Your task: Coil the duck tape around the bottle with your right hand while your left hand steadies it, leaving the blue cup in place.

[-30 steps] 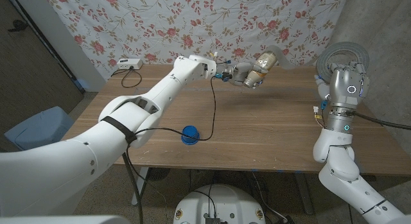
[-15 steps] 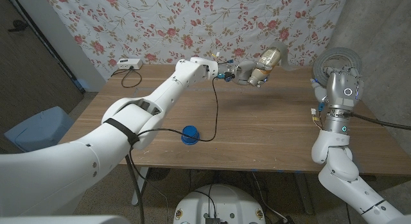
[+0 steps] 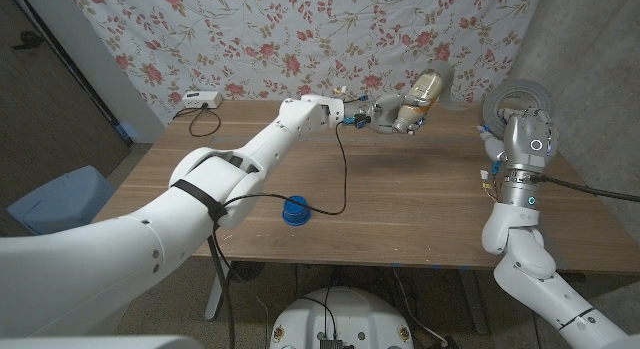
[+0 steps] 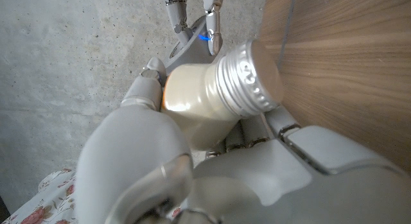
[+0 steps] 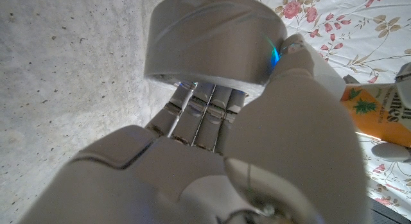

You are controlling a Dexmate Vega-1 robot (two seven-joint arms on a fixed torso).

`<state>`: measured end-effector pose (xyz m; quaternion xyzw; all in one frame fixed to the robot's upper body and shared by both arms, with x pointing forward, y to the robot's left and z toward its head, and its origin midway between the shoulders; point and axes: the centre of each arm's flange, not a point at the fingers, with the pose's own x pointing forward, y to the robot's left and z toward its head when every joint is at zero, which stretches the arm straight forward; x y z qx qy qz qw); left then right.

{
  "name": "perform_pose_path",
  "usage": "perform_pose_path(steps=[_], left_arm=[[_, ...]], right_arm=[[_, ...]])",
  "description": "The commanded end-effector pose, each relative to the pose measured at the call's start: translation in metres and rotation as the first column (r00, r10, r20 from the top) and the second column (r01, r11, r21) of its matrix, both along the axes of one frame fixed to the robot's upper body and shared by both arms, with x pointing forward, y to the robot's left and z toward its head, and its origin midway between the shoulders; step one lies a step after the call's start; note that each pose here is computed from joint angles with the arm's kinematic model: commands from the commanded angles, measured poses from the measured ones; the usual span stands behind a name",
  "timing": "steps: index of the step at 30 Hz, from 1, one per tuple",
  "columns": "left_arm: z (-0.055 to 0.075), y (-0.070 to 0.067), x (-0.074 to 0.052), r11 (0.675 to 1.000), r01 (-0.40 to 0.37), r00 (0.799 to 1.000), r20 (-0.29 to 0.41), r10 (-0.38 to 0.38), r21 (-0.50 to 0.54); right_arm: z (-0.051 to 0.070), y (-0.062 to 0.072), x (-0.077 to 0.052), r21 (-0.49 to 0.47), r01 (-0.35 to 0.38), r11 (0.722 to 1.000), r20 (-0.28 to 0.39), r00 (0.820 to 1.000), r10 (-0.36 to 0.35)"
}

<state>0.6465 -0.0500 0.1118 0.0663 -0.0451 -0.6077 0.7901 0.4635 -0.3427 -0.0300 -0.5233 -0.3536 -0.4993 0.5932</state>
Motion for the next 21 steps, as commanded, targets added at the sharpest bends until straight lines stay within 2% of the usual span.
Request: perform_pose_path(steps=[1, 12, 17, 21], left_arm=[[-0.012, -0.017, 0.002, 0.994, 0.066, 0.994, -0.084, -0.074, -0.092], [-0.032, -0.030, 0.006, 0.981, 0.010, 0.973, -0.225, -0.054, -0.192], [-0.046, -0.040, 0.005, 0.975, -0.008, 0.949, -0.310, -0.064, -0.223], [-0.055, -0.051, 0.002, 0.970, -0.024, 0.934, -0.352, -0.065, -0.242]], right_arm=[[0.000, 0.006, 0.016, 0.040, -0.065, 0.997, 0.007, 0.998, 0.065], [0.006, 0.016, 0.031, 0.075, -0.118, 0.990, 0.042, 0.992, 0.115], [0.008, 0.019, 0.036, 0.085, -0.140, 0.987, 0.056, 0.989, 0.135], [0.010, 0.021, 0.040, 0.088, -0.152, 0.984, 0.064, 0.987, 0.147]])
